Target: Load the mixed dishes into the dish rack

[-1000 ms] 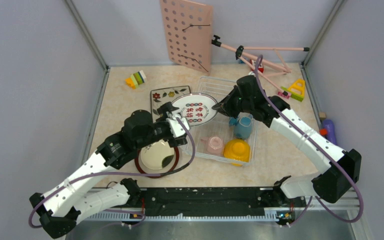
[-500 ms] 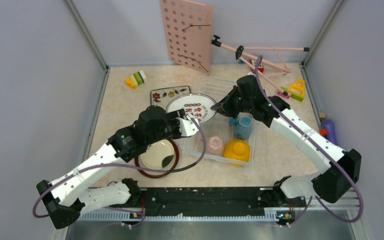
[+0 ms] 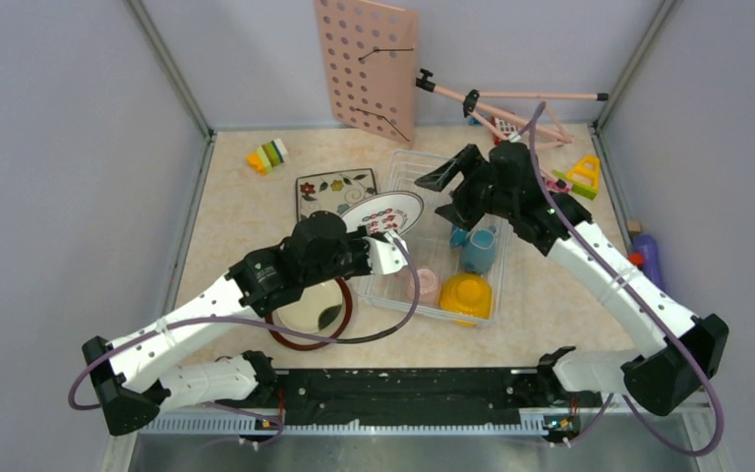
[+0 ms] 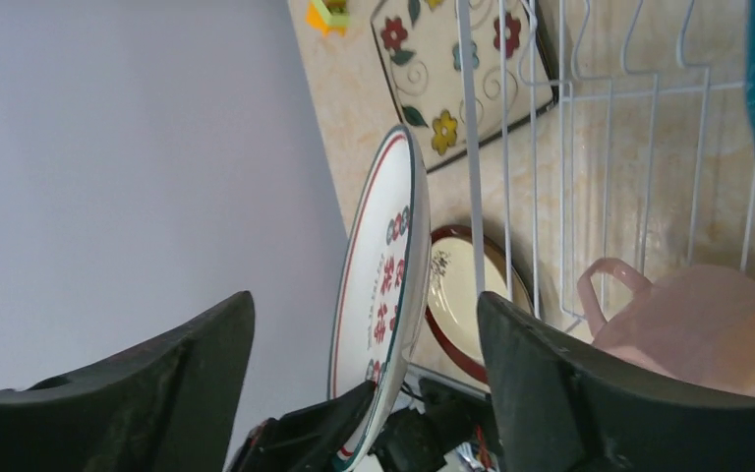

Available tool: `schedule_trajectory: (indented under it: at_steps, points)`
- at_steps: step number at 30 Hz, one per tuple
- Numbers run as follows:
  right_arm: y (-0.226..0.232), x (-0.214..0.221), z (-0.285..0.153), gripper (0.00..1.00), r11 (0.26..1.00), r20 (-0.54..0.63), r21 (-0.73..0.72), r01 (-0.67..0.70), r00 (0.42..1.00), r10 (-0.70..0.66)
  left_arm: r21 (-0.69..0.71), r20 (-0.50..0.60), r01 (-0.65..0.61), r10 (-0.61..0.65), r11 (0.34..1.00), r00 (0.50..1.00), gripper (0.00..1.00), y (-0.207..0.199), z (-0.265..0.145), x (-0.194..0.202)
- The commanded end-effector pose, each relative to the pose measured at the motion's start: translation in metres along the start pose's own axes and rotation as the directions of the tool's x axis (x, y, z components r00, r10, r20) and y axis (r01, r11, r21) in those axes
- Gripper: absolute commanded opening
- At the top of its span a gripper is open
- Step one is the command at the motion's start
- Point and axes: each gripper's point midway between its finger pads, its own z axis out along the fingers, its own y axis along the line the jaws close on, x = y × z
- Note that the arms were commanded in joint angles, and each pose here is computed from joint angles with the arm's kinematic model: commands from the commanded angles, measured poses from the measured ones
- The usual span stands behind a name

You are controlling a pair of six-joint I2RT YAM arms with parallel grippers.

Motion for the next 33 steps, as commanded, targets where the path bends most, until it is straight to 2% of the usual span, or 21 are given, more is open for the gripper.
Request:
schedule_trajectory:
  at_steps: [1, 4, 8, 12, 14, 16, 17, 19, 22, 24, 29, 33]
  points:
    - [0.017, -0.031, -0.027, 0.85, 0.994, 0.096, -0.113, 0.002, 0.995, 0.009, -0.146, 0.108, 0.060, -0.044, 0.988, 0.993, 0.00, 0.031, -0.014, -0.026]
    - [0.016, -0.046, -0.041, 0.93, 0.994, 0.154, -0.110, 0.021, 0.988, -0.004, -0.216, 0.145, 0.139, -0.109, 0.966, 0.983, 0.00, 0.043, -0.020, -0.029]
    - [0.009, -0.069, -0.066, 0.94, 0.995, 0.278, -0.060, 0.082, 0.958, -0.062, -0.320, 0.227, 0.281, -0.214, 0.905, 0.950, 0.00, 0.061, -0.030, -0.032]
    - [-0.002, -0.093, -0.096, 0.93, 0.987, 0.427, 0.026, 0.159, 0.891, -0.155, -0.392, 0.302, 0.462, -0.363, 0.796, 0.881, 0.00, 0.079, -0.034, -0.033]
    - [-0.010, -0.103, -0.110, 0.93, 0.979, 0.490, 0.075, 0.189, 0.848, -0.201, -0.462, 0.351, 0.578, -0.460, 0.673, 0.816, 0.00, 0.096, -0.038, -0.027]
    - [-0.019, -0.112, -0.124, 0.93, 0.970, 0.550, 0.122, 0.209, 0.799, -0.241, -0.528, 0.430, 0.710, -0.574, 0.466, 0.697, 0.00, 0.116, -0.044, -0.016]
    - [-0.023, -0.116, -0.132, 0.93, 0.966, 0.578, 0.137, 0.221, 0.774, -0.259, -0.511, 0.454, 0.766, -0.635, 0.389, 0.625, 0.00, 0.120, -0.041, -0.013]
    - [-0.029, -0.120, -0.145, 0.94, 0.960, 0.626, 0.149, 0.239, 0.728, -0.279, -0.457, 0.473, 0.837, -0.715, 0.302, 0.516, 0.00, 0.127, -0.033, -0.012]
    - [-0.037, -0.124, -0.162, 0.94, 0.959, 0.682, 0.150, 0.240, 0.677, -0.276, -0.286, 0.508, 0.925, -0.778, 0.252, 0.369, 0.00, 0.134, -0.019, -0.024]
    - [-0.045, -0.126, -0.173, 0.93, 0.965, 0.707, 0.161, 0.206, 0.658, -0.258, -0.212, 0.541, 0.949, -0.781, 0.232, 0.312, 0.00, 0.140, -0.017, -0.030]
    - [-0.057, -0.128, -0.182, 0.93, 0.961, 0.725, 0.198, 0.192, 0.631, -0.275, -0.111, 0.568, 0.969, -0.785, 0.223, 0.246, 0.00, 0.149, -0.011, -0.040]
    - [-0.064, -0.128, -0.180, 0.93, 0.958, 0.721, 0.218, 0.188, 0.630, -0.288, 0.018, 0.603, 0.962, -0.770, 0.273, 0.207, 0.00, 0.156, -0.010, -0.063]
